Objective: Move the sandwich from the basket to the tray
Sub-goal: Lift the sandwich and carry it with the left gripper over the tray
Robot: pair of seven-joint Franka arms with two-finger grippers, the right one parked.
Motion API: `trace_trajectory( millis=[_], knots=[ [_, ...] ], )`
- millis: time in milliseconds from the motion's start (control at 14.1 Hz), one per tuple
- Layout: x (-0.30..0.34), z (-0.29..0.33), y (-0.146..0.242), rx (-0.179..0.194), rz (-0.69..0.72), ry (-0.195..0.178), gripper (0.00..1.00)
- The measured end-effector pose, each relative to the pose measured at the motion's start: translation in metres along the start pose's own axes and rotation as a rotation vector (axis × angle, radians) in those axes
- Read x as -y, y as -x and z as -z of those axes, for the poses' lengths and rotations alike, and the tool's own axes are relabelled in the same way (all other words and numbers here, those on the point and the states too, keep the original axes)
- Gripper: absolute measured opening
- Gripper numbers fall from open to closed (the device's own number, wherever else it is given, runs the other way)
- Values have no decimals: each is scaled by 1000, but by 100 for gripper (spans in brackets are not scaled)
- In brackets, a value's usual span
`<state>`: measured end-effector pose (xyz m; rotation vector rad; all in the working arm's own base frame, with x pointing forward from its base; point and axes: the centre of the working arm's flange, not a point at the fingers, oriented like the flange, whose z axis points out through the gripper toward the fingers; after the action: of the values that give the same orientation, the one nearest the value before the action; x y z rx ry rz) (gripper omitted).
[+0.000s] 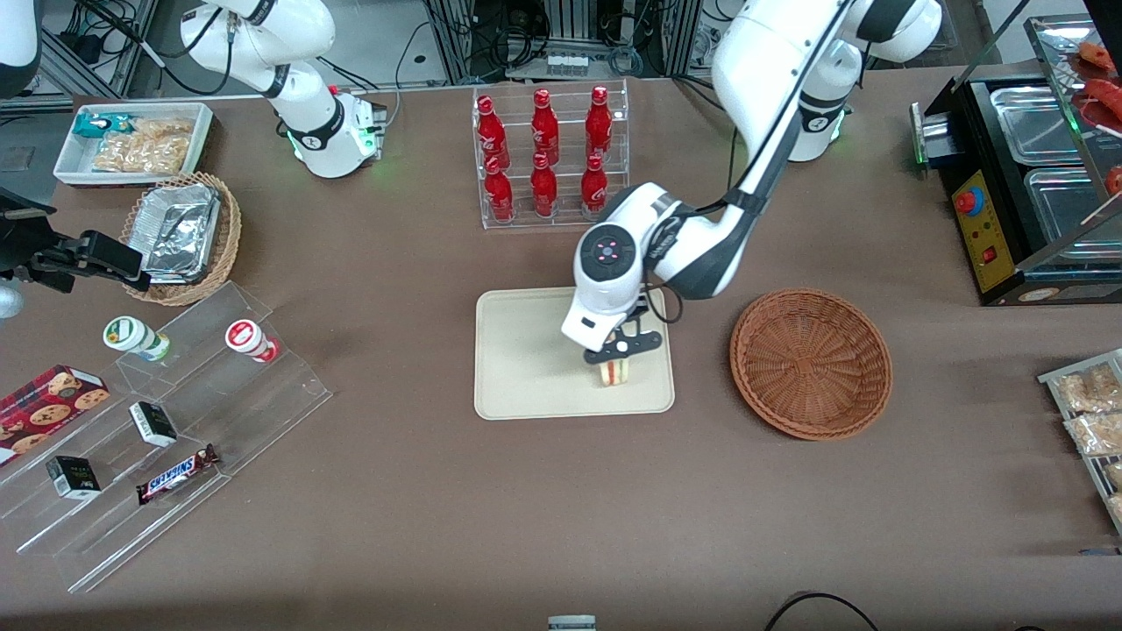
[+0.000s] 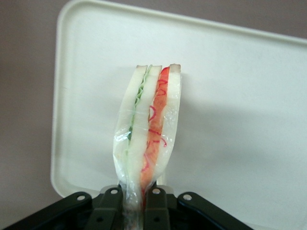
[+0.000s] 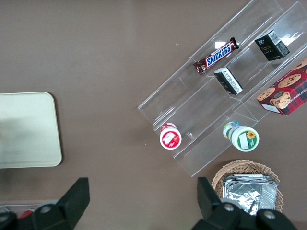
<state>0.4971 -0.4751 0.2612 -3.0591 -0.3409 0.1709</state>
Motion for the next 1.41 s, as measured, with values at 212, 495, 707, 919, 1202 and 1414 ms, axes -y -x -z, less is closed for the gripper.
trace_trajectory(
  millis=[212, 495, 707, 919, 1202, 1414],
  knots=[
    [-19, -14, 10, 0, -3, -1, 15],
    [-26, -23, 6, -20, -1, 29, 30],
    [-30, -6, 1, -34, 1, 49, 59],
    [-26, 34, -2, -40, 7, 47, 88],
    [13, 100, -13, -19, 61, -9, 100],
    [67, 129, -46, 27, 144, -62, 100]
  ],
)
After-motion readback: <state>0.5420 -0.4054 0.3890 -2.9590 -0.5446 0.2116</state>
